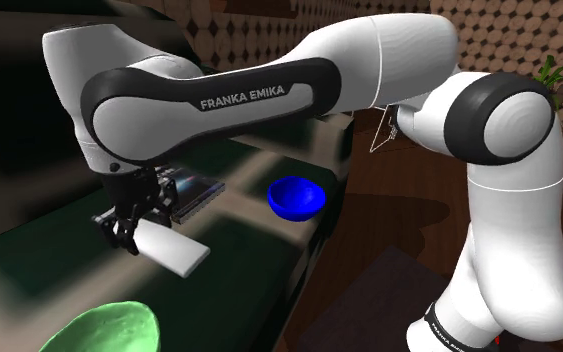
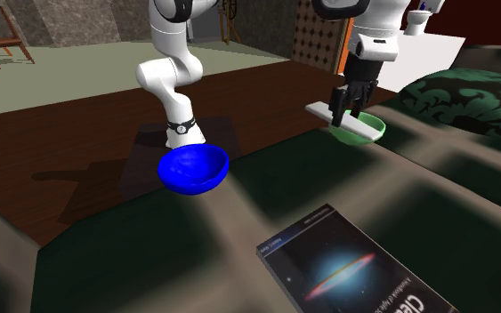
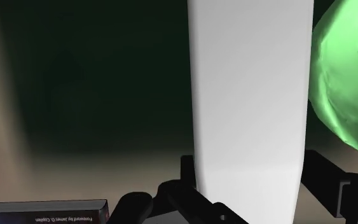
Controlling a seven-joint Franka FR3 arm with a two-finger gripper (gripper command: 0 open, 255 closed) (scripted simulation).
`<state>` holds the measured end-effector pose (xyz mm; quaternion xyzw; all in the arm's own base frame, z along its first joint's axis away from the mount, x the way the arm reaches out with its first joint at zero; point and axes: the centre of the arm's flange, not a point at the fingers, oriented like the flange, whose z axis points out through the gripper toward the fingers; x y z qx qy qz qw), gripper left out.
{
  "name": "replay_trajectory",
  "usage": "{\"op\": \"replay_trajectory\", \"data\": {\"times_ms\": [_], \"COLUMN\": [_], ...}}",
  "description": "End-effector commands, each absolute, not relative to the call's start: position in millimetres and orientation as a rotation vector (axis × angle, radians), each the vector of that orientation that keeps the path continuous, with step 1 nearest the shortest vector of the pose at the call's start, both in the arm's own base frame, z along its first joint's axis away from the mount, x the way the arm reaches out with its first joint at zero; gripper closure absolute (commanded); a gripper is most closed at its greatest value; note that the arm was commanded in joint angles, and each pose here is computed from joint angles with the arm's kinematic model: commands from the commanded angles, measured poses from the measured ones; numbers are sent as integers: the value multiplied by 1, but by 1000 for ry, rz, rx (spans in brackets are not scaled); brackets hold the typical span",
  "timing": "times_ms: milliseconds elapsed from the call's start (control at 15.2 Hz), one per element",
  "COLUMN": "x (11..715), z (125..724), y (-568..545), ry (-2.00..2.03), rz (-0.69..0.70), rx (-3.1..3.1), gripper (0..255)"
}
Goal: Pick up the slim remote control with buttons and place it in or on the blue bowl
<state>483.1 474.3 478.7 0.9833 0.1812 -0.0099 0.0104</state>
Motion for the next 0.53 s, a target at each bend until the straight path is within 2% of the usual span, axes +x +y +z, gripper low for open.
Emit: {"op": "replay_trajectory", "data": {"times_ms": [0,462], "x": [484,483], "z": [489,489], "y": [474,382], "ry": [566,566], "rz": [-31,-31], "rx": [3069,3069], "gripper": [255,255]}}
